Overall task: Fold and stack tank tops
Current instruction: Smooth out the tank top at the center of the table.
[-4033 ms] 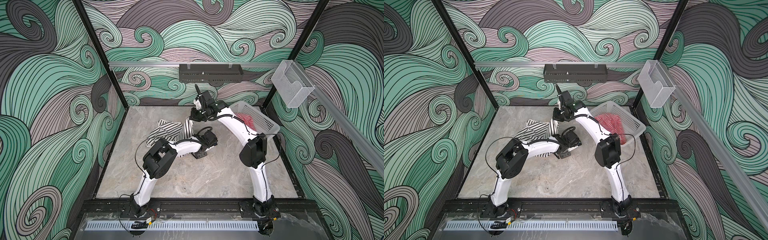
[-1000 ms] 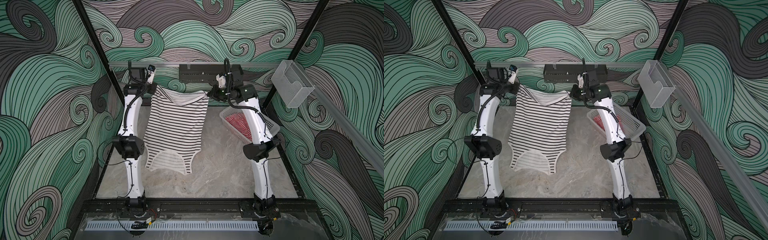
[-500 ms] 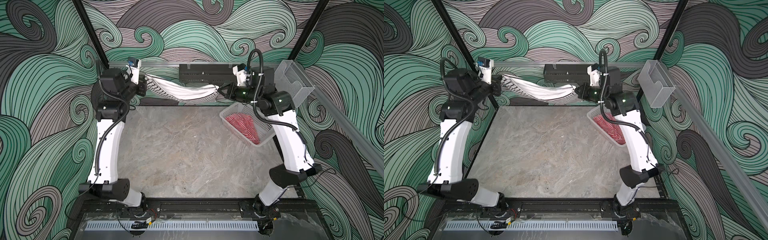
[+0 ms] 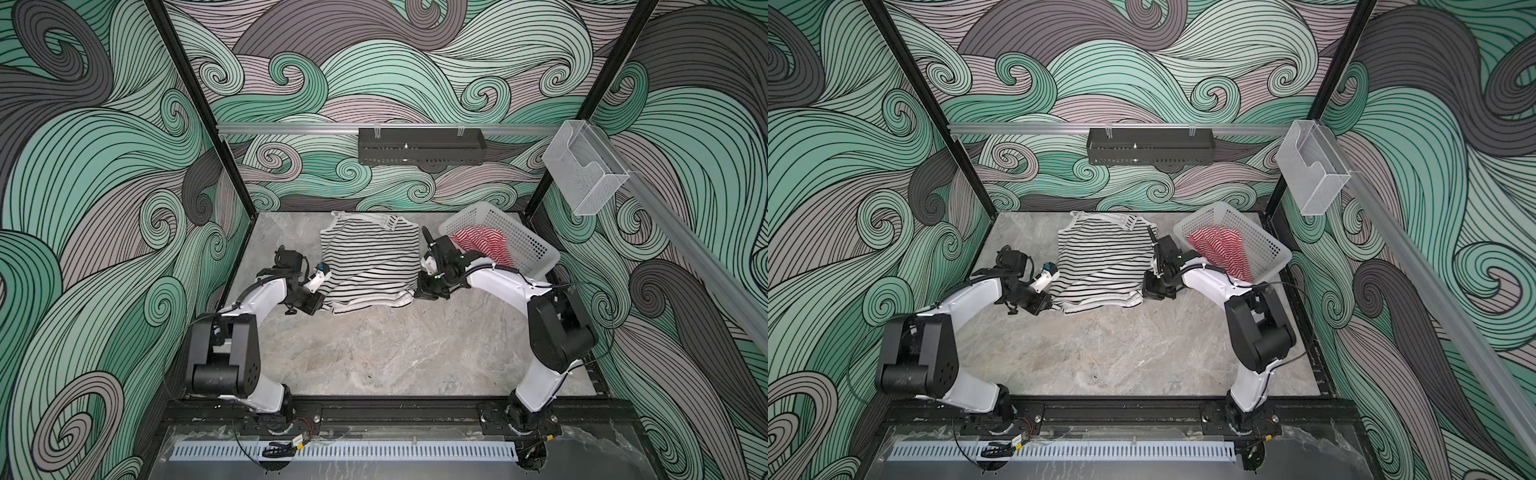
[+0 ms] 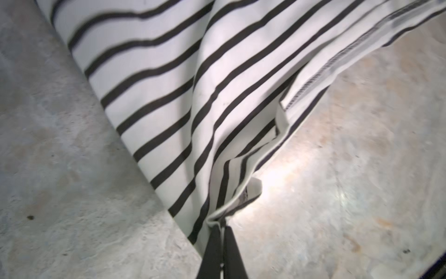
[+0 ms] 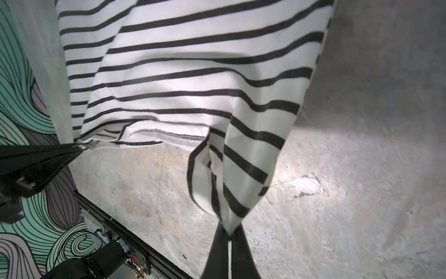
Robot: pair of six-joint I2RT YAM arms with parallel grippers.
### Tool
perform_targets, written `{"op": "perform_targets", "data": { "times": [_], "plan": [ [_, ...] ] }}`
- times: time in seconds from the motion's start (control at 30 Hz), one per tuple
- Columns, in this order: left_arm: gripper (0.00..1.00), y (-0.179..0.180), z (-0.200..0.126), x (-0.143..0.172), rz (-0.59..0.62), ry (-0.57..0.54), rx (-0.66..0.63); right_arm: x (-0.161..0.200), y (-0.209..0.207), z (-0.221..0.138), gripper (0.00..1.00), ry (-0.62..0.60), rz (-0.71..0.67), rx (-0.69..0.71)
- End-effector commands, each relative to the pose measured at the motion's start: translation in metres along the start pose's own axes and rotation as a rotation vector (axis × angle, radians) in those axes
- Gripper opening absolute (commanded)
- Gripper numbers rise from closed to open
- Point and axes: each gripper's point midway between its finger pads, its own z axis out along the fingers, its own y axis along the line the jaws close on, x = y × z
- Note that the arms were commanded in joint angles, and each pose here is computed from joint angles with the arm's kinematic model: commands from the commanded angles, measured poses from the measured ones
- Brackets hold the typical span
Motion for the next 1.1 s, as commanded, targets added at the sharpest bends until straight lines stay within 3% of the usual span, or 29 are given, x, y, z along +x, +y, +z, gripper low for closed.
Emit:
{"op": "perform_targets", "data": {
  "times": [0.0,0.1,0.37,0.67,0.93,1.07],
  "plan": [
    [0.05,-0.03,-0.015,-0.002,0.154,-0.045,0.048,-0.009,-0.009,-0.011,0.0,-0.083,0.021,0.0],
    [0.05,-0.033,-0.016,0.002,0.189,-0.036,0.019,0.002,-0.025,-0.01,0.0,-0.074,0.042,0.041],
    [0.04,0.002,-0.018,0.007,0.196,0.05,-0.155,0.007,-0.064,-0.046,0.0,-0.14,0.114,0.116],
    [0.05,-0.009,-0.009,0.026,0.283,0.113,-0.098,0.029,-0.086,-0.033,0.0,-0.041,0.118,0.142],
    [0.07,-0.042,-0.001,0.05,0.401,0.193,-0.017,0.038,-0.093,-0.029,0.0,0.003,0.099,0.171],
    [0.18,-0.052,-0.002,0.056,0.448,0.235,-0.018,0.04,-0.093,-0.03,0.0,0.018,0.084,0.182]
  ]
}}
